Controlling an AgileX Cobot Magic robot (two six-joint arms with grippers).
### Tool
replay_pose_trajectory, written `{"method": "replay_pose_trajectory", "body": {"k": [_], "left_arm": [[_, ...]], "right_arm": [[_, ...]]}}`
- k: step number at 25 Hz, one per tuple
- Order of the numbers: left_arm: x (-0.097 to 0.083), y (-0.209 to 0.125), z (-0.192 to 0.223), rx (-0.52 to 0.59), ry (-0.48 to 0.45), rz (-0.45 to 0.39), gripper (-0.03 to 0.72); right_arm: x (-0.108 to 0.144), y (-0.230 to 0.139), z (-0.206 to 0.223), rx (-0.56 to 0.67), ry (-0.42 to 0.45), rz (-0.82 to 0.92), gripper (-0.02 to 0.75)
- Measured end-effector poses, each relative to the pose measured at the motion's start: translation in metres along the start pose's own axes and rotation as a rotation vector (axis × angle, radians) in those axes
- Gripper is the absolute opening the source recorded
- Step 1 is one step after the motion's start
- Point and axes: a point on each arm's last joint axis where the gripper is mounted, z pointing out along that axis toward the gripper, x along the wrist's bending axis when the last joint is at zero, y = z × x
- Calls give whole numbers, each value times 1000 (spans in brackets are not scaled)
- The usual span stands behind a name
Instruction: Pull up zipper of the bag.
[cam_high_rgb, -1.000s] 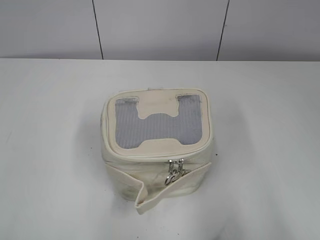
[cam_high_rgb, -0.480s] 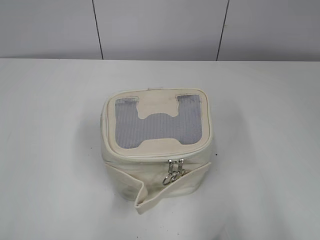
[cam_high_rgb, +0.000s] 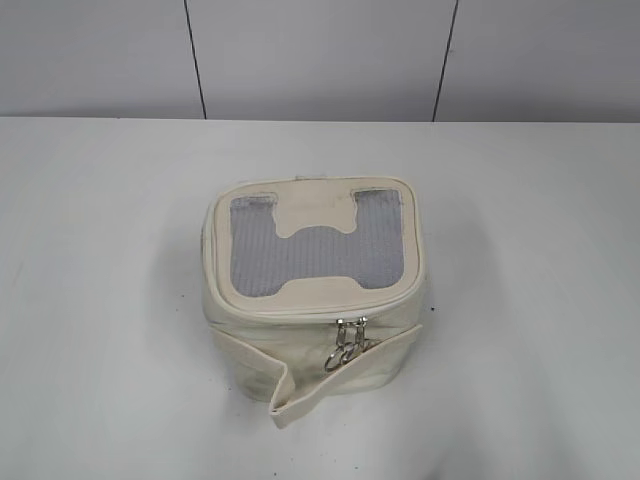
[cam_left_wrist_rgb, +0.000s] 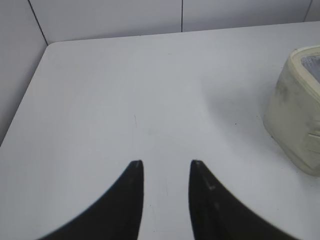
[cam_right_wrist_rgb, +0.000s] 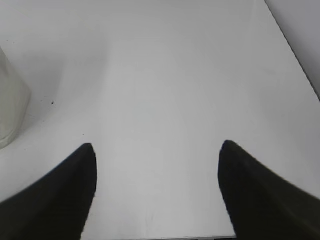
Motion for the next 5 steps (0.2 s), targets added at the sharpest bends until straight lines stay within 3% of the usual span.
{"method": "replay_pose_trajectory", "body": {"k": [5], "left_arm": [[0, 0, 0, 0, 0, 0, 243]], "right_arm": [[0, 0, 0, 0, 0, 0, 587]]}}
